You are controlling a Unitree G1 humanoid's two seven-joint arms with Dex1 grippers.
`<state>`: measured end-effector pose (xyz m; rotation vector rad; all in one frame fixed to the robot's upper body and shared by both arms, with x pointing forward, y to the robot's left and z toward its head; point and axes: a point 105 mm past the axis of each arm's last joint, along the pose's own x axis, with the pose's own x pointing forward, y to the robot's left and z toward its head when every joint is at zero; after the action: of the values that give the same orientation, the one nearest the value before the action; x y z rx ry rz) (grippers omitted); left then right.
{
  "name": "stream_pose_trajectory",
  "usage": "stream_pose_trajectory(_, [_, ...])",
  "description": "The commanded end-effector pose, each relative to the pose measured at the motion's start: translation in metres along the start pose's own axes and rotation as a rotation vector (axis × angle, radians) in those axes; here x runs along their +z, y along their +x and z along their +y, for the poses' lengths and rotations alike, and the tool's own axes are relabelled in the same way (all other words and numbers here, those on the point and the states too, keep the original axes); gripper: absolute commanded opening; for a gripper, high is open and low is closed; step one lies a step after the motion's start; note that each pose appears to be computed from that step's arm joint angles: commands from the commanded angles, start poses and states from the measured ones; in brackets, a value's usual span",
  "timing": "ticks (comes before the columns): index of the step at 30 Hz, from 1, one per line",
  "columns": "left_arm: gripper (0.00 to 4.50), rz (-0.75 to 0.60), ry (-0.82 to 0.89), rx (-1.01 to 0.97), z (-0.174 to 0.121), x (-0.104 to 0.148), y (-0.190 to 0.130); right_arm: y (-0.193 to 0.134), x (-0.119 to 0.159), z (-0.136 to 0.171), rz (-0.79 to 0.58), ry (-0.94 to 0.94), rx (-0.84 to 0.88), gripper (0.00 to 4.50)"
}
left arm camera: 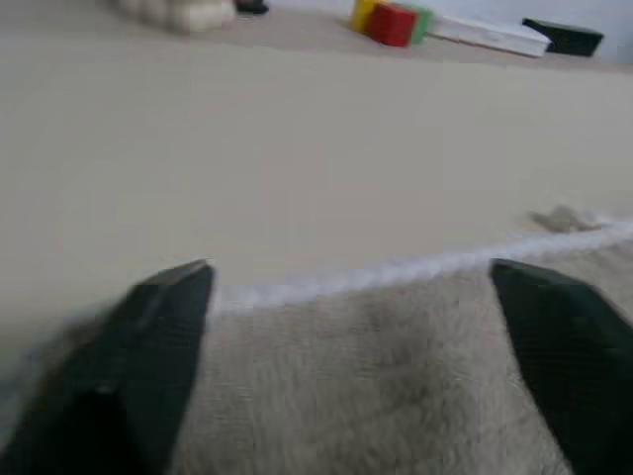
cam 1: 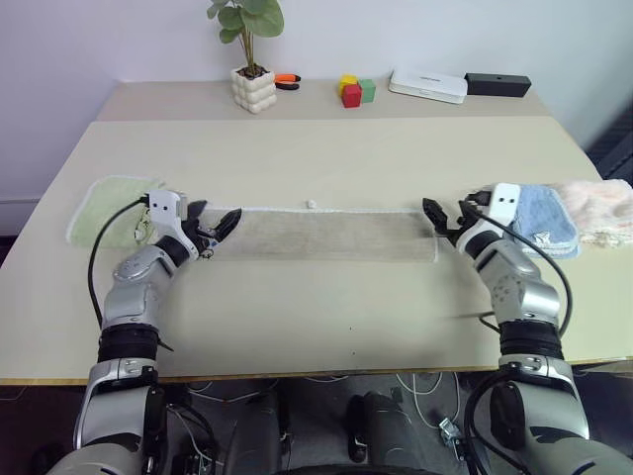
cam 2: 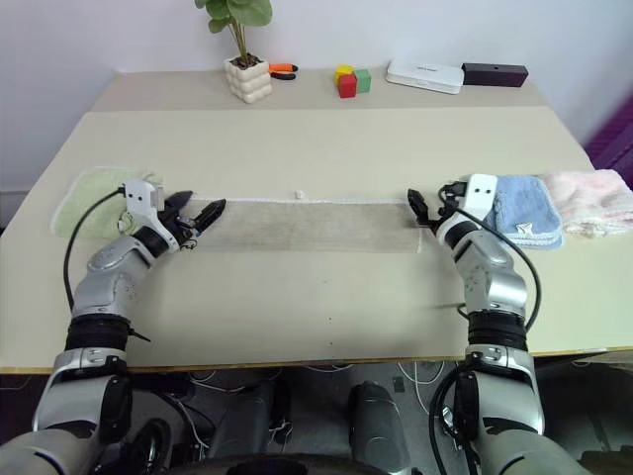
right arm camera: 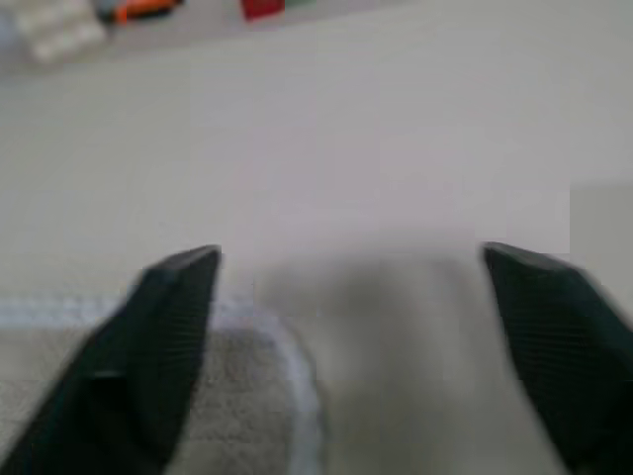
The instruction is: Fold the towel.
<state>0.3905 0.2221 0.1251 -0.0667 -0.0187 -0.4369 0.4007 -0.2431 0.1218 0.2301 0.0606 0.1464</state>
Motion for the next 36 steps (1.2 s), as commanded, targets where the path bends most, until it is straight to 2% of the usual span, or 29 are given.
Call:
stream_pose_trajectory(1, [4.50,-0.065,0.138,-0.244,-0.017,0.041,-0.012,-0.041,0.019,0.001,0.000,0.314,0.044,4.46])
stream_pose_trajectory(5, [4.50,-0.028,0.164,-0.428,-0.027,0.050,-0.024,-0.076,0.010,0.009,0.107,0.455,0.056,4.46])
stream_pose_trajectory(8, [4.50,0.002,0.181,-0.543,-0.035,0.059,-0.031,-0.101,-0.001,0.010,0.136,0.561,0.026,4.46])
stream_pose_trajectory(12, [4.50,0.031,0.140,-0.674,-0.046,0.064,-0.040,-0.113,-0.015,0.023,0.181,0.699,0.032,4.46])
stream_pose_trajectory(17, [4.50,0.065,0.202,-0.750,-0.057,0.060,-0.041,-0.112,-0.020,0.044,0.229,0.791,0.073,4.46])
stream_pose_trajectory(22, [4.50,0.054,0.200,-0.755,-0.060,0.065,-0.040,-0.104,-0.025,0.052,0.261,0.845,0.079,4.46])
stream_pose_trajectory(27, [4.50,0.053,0.208,-0.733,-0.059,0.065,-0.044,-0.092,-0.035,0.037,0.264,0.855,-0.028,4.46])
stream_pose_trajectory(36, [4.50,0.041,0.215,-0.682,-0.060,0.067,-0.051,-0.067,-0.051,0.033,0.286,0.899,-0.011,4.46])
